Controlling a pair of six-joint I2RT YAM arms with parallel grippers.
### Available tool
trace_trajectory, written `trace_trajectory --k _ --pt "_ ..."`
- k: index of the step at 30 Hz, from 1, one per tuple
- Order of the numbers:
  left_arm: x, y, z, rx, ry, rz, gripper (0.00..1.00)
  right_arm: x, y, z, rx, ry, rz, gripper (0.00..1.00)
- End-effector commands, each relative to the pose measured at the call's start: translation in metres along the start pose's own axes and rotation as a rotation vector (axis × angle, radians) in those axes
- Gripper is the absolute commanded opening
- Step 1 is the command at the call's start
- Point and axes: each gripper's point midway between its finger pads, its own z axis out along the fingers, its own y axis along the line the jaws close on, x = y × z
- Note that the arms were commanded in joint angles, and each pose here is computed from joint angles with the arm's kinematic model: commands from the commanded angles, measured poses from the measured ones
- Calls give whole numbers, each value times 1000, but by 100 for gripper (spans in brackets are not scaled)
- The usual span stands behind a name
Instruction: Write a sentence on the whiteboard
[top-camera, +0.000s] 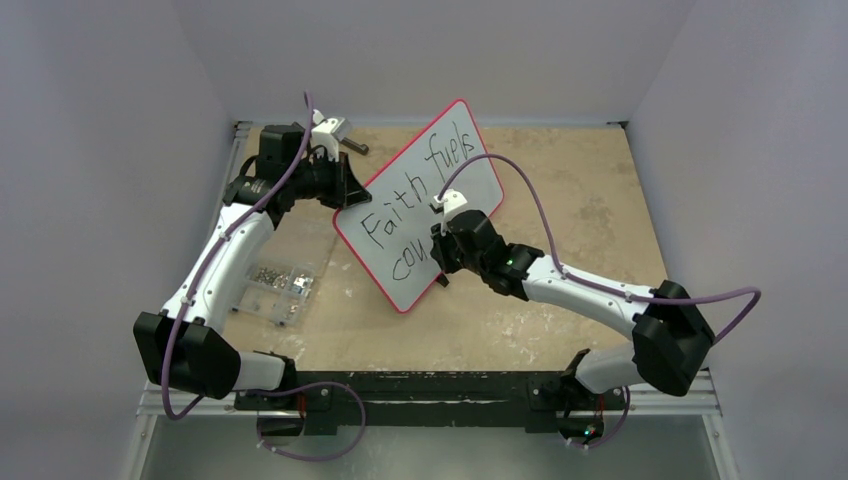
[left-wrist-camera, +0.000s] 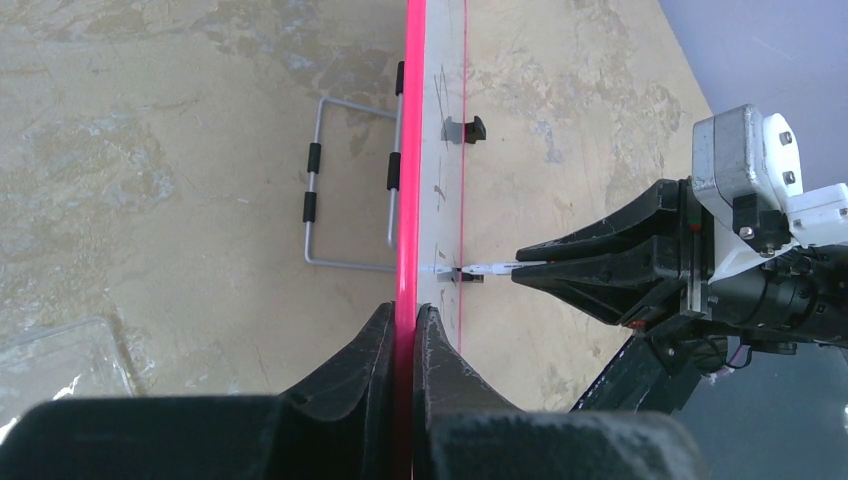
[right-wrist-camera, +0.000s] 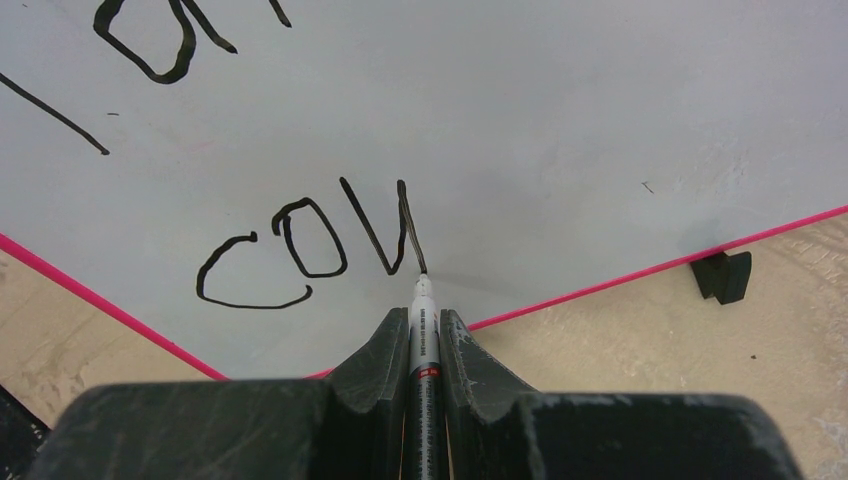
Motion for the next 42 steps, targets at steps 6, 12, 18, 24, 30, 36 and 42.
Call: trace_trajectory --k 6,12,18,24,30,36,42 --pt "-19 16 -9 -100 -76 72 0 -39 1 -18 6 -108 20 0" --pt "-19 16 -10 -100 -77 72 0 -51 -8 -28 49 -148 12 0" --pt "-19 16 -9 -100 -76 71 0 -65 -10 -27 70 -178 1 0" --pt "-19 16 -9 -100 -75 71 0 -76 -16 -22 80 -199 1 0" --pt "-19 16 -9 -100 -75 71 0 -74 -25 -29 47 -250 64 0" --pt "-19 17 -8 -100 -75 71 0 -69 -37 -45 -60 -310 169 0" --pt "-19 18 -7 -101 -71 68 0 -68 -39 -58 -118 -359 208 0"
